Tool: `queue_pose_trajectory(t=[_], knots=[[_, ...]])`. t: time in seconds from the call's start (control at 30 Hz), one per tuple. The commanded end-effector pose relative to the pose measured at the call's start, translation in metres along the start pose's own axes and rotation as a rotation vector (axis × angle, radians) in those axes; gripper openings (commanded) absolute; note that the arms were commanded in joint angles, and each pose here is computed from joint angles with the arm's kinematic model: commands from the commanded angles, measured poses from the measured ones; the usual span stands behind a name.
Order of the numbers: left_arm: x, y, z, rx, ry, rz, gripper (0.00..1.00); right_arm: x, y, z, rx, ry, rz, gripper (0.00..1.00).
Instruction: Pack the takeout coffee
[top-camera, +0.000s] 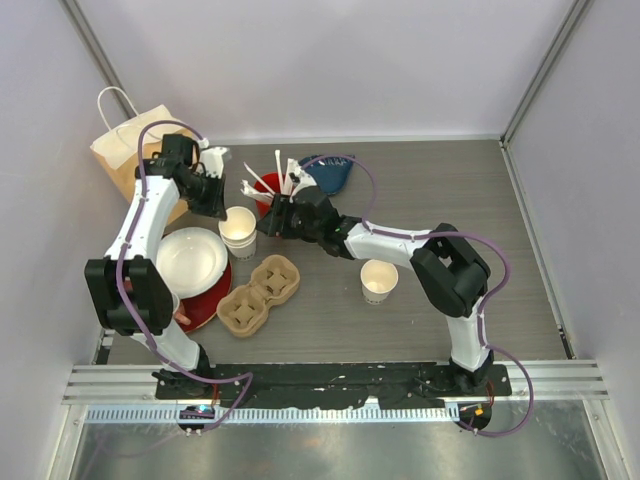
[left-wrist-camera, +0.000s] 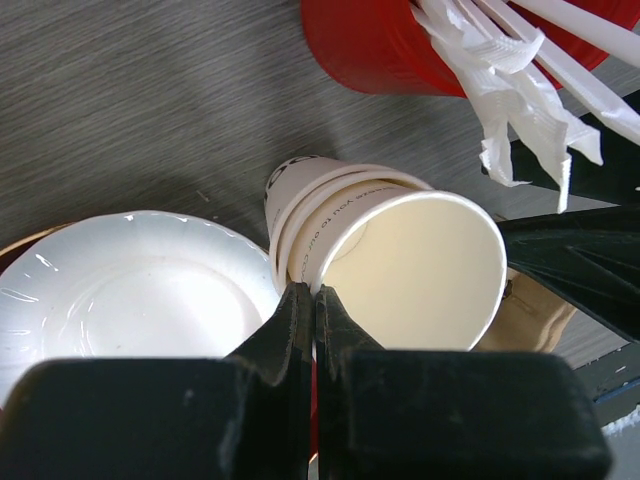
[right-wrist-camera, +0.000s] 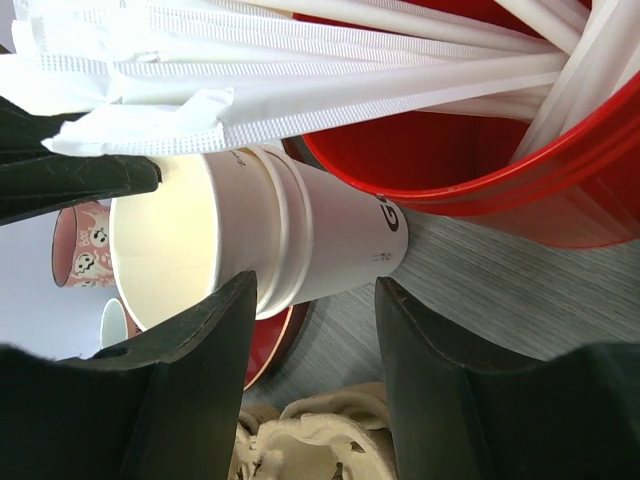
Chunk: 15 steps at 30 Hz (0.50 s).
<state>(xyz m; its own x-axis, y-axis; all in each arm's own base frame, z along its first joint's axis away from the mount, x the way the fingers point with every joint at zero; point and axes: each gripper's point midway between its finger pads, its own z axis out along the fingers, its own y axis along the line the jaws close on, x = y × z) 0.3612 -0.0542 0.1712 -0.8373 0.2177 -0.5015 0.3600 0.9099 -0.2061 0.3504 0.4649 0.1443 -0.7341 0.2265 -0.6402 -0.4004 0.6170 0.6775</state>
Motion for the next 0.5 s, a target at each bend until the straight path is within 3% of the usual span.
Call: queue_pose_trajectory(t=[0.0, 0.23, 0.47], knots=[[-0.021, -0.015, -0.014, 0.053, -0.093, 0.004, 0.0, -0.018, 0.02, -0.002, -0.037, -0.064, -0.005, 0.56], [-0.024, -0.011, -0.018, 0.027, -0.098, 0.015, 0.0, -0.024, 0.025, -0.009, -0.035, -0.078, -0.028, 0.56], [-0.049, 0.004, -0.075, -0.098, -0.212, 0.056, 0.0, -0.044, 0.038, -0.031, -0.03, -0.124, -0.085, 0.56]])
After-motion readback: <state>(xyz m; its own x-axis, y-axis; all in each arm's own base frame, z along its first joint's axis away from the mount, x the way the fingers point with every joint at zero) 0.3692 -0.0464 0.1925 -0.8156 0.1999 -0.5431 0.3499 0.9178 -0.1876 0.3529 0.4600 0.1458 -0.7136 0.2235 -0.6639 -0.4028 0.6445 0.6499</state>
